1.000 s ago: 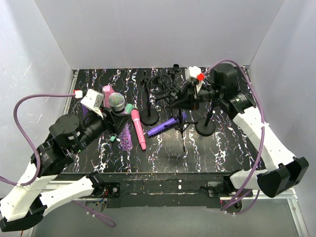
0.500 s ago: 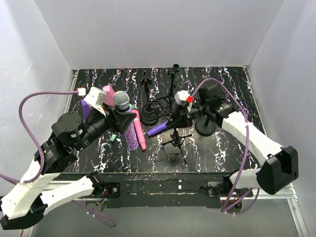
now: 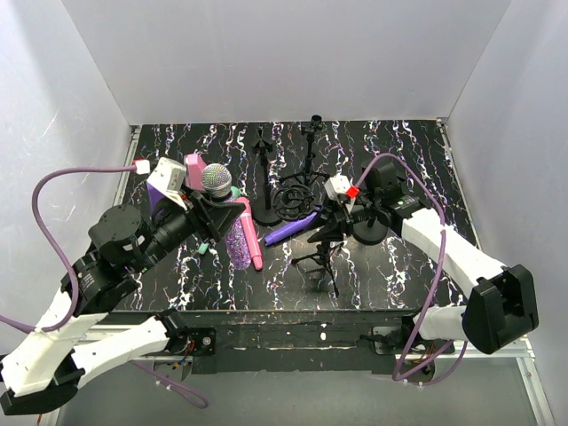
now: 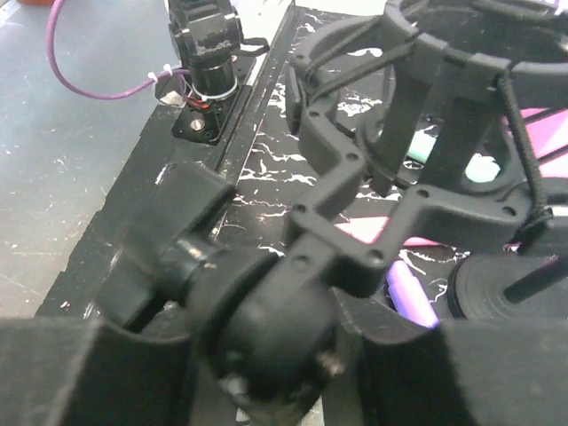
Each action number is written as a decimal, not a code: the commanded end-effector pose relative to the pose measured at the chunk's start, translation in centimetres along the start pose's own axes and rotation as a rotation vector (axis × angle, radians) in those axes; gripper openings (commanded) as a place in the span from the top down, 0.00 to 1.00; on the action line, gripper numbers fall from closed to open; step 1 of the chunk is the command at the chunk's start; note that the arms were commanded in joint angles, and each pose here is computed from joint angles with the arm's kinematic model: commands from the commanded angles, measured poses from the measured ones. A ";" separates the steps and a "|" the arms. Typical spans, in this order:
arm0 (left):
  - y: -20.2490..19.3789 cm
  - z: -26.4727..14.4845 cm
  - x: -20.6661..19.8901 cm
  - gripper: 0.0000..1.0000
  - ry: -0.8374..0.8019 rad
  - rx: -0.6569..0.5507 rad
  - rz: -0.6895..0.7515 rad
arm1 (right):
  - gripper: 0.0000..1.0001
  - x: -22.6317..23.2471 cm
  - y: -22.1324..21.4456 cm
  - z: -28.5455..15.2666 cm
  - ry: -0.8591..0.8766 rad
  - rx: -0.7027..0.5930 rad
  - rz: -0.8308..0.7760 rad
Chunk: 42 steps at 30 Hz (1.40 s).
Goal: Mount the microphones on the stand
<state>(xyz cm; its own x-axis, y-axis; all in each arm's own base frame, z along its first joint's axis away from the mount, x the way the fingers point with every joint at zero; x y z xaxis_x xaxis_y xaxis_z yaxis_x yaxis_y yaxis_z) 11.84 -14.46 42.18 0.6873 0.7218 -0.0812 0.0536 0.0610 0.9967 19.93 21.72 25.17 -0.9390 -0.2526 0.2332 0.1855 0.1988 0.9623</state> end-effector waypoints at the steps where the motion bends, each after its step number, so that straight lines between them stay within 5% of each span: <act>1: 1.2 0.4 -0.5 1.00 -0.036 -0.063 -0.016 | 0.57 0.6 -0.7 -0.8 -0.015 0.001 0.003; 10: 2.3 2.0 -1.3 1.00 -0.098 -0.086 -0.002 | 0.18 1.3 -1.1 -2.6 -0.094 0.009 0.057; 25: 7.0 8.8 -3.2 1.00 -0.190 -0.143 0.078 | 0.14 4.4 -1.7 -4.9 -0.139 0.189 0.204; 42: 7.8 12.7 -1.3 1.00 0.029 -0.292 0.048 | 0.04 5.2 -6.7 -5.8 -0.225 -0.043 0.208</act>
<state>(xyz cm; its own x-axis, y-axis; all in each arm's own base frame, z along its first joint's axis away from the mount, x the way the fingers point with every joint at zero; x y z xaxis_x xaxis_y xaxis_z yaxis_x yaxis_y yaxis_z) 20.50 -25.17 47.46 0.7182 0.6956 -0.0181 -0.0974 0.1262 0.9872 15.13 13.46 20.10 -0.9056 0.0594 0.4200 0.4200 0.2641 0.8683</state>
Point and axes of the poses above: each gripper's point midway between its finger pads, its own z axis out along the fingers, its own x axis along the line the jaws close on, y = z × x, the point moved 7 cm from there along -z, back along the fingers, and after that the axes turned 14 degrees about z, right-handed, at the moved point
